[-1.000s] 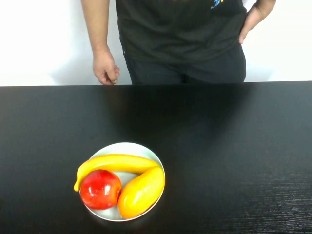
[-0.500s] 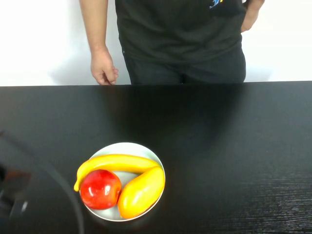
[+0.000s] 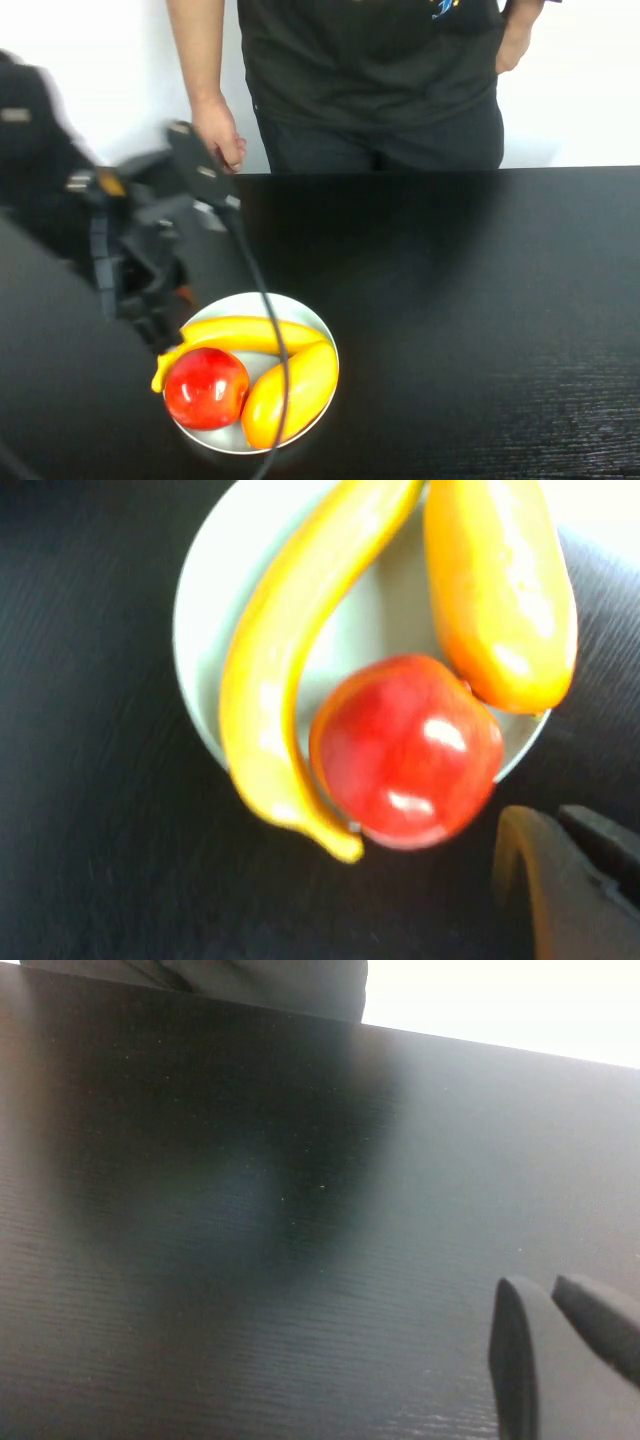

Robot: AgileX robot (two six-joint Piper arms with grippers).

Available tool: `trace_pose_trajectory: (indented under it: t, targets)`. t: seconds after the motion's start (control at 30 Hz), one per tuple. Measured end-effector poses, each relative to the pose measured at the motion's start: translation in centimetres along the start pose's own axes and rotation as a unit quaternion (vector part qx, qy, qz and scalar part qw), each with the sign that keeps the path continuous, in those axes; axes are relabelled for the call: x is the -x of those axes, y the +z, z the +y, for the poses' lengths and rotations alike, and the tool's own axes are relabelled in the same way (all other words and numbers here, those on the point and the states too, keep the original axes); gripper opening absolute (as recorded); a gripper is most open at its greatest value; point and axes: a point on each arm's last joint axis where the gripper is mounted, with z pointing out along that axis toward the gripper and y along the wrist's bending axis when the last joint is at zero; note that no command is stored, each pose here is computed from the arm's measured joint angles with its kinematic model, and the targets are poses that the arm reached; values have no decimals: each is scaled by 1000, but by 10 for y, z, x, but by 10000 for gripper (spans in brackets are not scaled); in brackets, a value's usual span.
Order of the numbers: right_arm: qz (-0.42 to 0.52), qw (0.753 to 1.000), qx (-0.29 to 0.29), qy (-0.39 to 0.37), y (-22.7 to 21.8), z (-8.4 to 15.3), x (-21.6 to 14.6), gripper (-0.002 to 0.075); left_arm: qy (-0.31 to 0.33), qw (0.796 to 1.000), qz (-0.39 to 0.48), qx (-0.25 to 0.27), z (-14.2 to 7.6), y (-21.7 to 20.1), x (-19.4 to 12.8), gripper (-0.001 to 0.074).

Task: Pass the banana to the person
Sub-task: Pick up the banana

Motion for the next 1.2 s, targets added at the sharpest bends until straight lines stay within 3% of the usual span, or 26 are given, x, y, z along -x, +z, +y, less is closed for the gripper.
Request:
trace_pose_trajectory:
  t: [0.23, 0.33, 0.47, 0.57, 0.77, 1.2]
  targets:
    - [0, 1000, 0, 0, 0, 0, 0, -11, 136, 990, 30, -33, 4, 59, 36, 28]
    - [0, 1000, 0, 0, 0, 0, 0, -11, 155, 987, 28, -21, 9, 79, 43, 149]
    - [0, 1000, 0, 0, 0, 0, 0, -11, 162, 986, 36, -23, 13, 98, 45, 421]
    - [0, 1000, 0, 0, 0, 0, 0, -11, 180, 983, 32, -19, 15, 107, 47, 508]
    - [0, 1000, 0, 0, 0, 0, 0, -11, 238, 970, 41, -30, 17, 128, 48, 536]
    - [0, 1000, 0, 0, 0, 0, 0, -11, 270, 962, 43, 4, 28, 161, 50, 536]
